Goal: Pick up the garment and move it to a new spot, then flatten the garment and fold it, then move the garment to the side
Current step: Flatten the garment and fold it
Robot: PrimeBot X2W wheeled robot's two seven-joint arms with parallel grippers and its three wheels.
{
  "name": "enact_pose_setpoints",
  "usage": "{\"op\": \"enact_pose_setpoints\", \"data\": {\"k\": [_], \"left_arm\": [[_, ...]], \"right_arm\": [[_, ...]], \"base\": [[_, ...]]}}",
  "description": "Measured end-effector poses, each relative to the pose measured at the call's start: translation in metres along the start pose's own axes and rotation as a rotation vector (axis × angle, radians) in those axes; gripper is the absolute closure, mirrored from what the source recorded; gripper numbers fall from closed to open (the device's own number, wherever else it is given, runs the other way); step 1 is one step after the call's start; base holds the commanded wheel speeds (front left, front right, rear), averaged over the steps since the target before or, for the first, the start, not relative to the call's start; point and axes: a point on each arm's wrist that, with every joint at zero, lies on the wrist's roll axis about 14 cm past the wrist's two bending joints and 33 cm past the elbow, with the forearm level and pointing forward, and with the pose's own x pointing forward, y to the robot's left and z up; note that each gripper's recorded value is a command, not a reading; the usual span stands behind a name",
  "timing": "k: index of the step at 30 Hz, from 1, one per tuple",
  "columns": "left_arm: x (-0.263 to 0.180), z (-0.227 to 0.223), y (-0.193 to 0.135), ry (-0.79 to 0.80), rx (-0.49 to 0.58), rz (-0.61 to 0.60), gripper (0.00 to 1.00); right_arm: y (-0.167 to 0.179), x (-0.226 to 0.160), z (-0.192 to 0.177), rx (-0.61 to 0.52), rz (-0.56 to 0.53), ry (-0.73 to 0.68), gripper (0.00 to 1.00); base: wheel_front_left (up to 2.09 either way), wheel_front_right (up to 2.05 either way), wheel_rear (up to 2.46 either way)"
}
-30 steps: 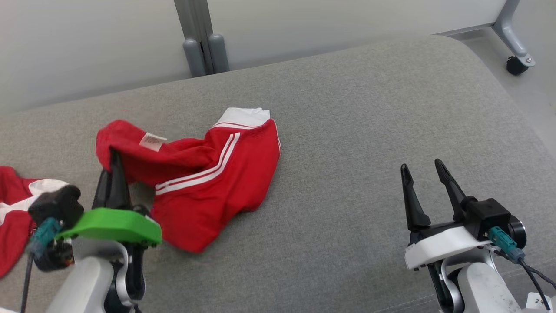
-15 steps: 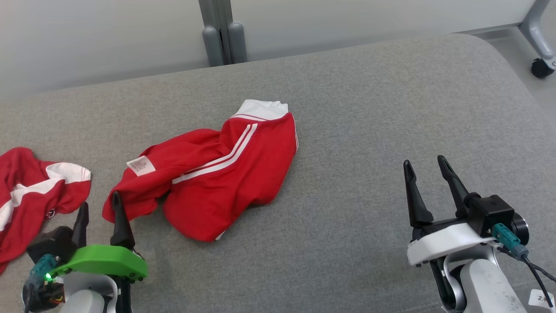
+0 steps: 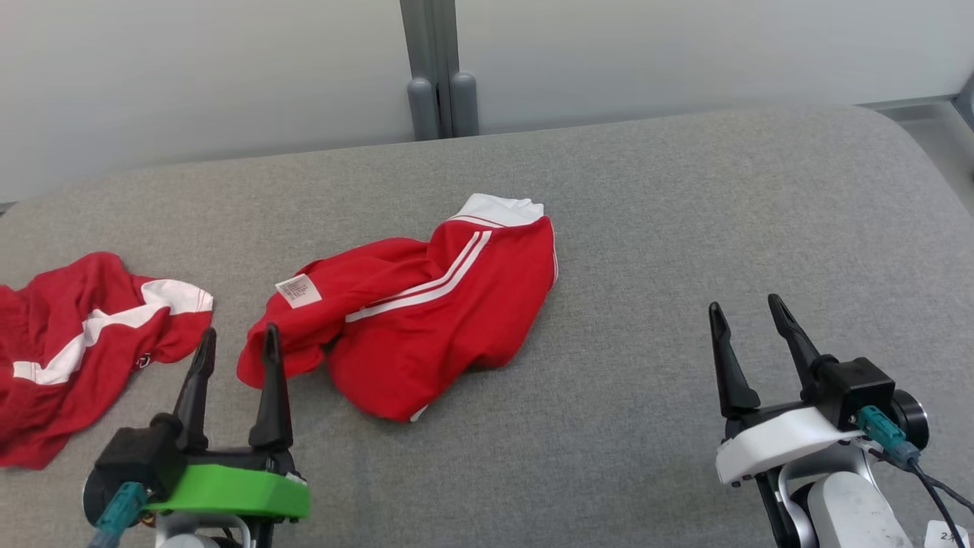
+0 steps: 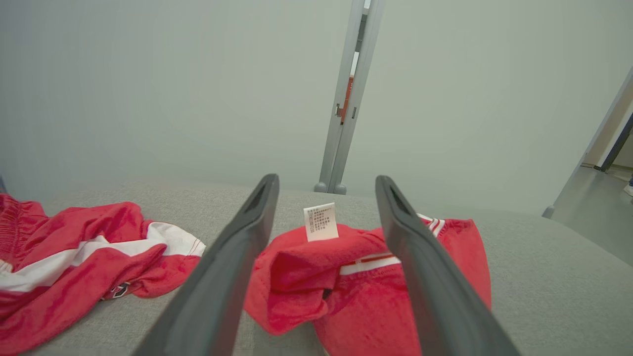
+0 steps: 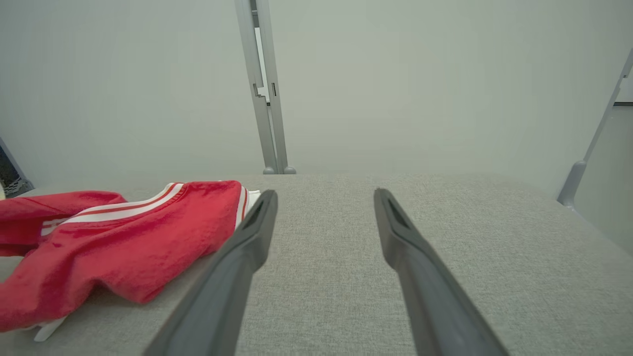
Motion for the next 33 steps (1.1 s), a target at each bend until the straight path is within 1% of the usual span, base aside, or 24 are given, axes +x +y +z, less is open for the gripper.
{"op": "enact_pose_setpoints", "data": {"k": [5,10,13,16,19,25,27,31,33], "left_arm": [[-0.016,-0.010,-0.005,0.031,0.005,-0.021,0.00],[-0.022,-0.008,0.000,0.025,0.004,0.000,0.00],[-0.025,-0.007,0.003,0.022,0.004,0.014,0.00],[-0.027,-0.008,0.007,0.024,0.003,0.028,0.00],[-0.029,-0.010,0.009,0.029,-0.004,0.039,0.00],[-0.030,-0.014,0.007,0.041,-0.017,0.039,0.00],[-0.030,-0.014,0.007,0.041,-0.018,0.041,0.00],[-0.033,-0.012,0.013,0.038,-0.015,0.062,0.00],[-0.034,-0.012,0.017,0.039,-0.012,0.075,0.00]], "right_arm": [[0.010,-0.002,0.000,0.003,0.029,0.008,0.00],[0.024,-0.001,-0.004,0.006,0.068,0.027,0.00],[0.047,0.005,-0.004,0.013,0.137,0.038,0.00],[0.081,0.017,-0.001,0.013,0.244,0.066,0.00],[0.119,0.027,-0.008,0.004,0.362,0.138,0.00],[0.167,0.037,-0.035,-0.008,0.516,0.304,0.00],[0.178,0.039,-0.044,-0.010,0.553,0.350,0.00],[0.198,0.037,-0.063,0.023,0.611,0.441,0.00],[0.204,0.039,-0.069,0.025,0.629,0.464,0.00]], "base": [[0.00,0.00,0.00],[0.00,0.00,0.00],[0.00,0.00,0.00],[0.00,0.00,0.00],[0.00,0.00,0.00],[0.00,0.00,0.00],[0.00,0.00,0.00],[0.00,0.00,0.00],[0.00,0.00,0.00]]}}
